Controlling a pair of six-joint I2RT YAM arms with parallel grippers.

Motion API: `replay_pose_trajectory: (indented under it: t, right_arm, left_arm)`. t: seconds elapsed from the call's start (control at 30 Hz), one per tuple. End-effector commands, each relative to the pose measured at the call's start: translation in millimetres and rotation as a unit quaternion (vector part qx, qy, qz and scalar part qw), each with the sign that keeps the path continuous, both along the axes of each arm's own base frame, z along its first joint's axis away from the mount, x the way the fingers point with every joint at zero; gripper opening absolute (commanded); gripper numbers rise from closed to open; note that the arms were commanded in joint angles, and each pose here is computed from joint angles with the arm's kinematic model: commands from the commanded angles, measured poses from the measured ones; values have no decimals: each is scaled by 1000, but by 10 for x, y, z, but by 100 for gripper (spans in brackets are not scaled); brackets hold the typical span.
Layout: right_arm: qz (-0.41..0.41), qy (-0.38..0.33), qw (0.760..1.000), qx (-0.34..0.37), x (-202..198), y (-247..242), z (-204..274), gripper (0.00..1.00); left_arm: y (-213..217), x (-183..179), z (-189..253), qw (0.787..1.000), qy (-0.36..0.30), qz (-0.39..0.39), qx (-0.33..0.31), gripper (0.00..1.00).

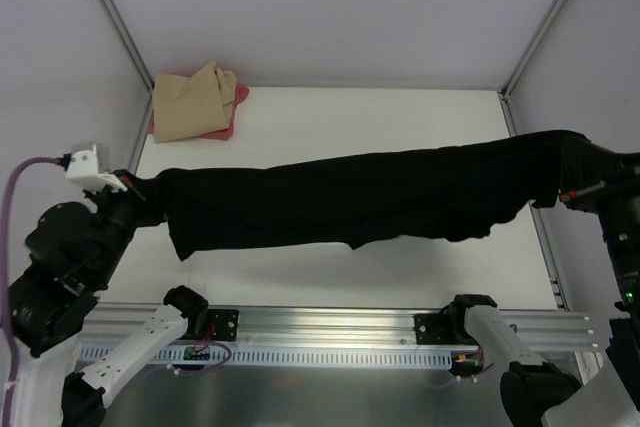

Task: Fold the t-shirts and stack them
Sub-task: Flatten out the tshirt

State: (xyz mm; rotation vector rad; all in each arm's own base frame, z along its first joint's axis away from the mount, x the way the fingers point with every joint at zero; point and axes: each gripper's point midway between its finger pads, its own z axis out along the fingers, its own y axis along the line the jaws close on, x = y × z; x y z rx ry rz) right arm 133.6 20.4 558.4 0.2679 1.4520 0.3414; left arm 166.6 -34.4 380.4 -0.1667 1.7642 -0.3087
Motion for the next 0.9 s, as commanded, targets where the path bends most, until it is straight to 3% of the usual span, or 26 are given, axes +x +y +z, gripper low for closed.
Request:
replay_pose_trajectory:
  t: [0.0, 0.27, 0.47, 0.63, 0.8, 0.87]
  right_arm:
    - [-34, -38, 998, 25, -157, -115, 189, 1]
    - [-28, -35, 999, 24, 12, -92, 236, 0]
    - [-33, -7, 999, 11, 339, -111, 120, 1]
    - [-26, 66, 997, 8, 1072, -81, -375, 1]
    - [19, 158, 987, 30, 2160, 59, -989, 1]
    - [28, 156, 987, 36, 2406, 75, -926, 1]
  left_arm:
    - [226, -225, 326, 999, -39, 24, -7, 0]
    - [302, -270, 647, 997, -69, 30, 1, 0]
    - [147, 54, 499, 998, -50, 29, 29, 0]
    - [-101, 516, 250, 998, -21, 23, 57, 0]
    - [-524, 1365, 1, 998, 12, -2, 63, 0]
    - [-740, 1719, -55, 998, 28, -35, 50, 0]
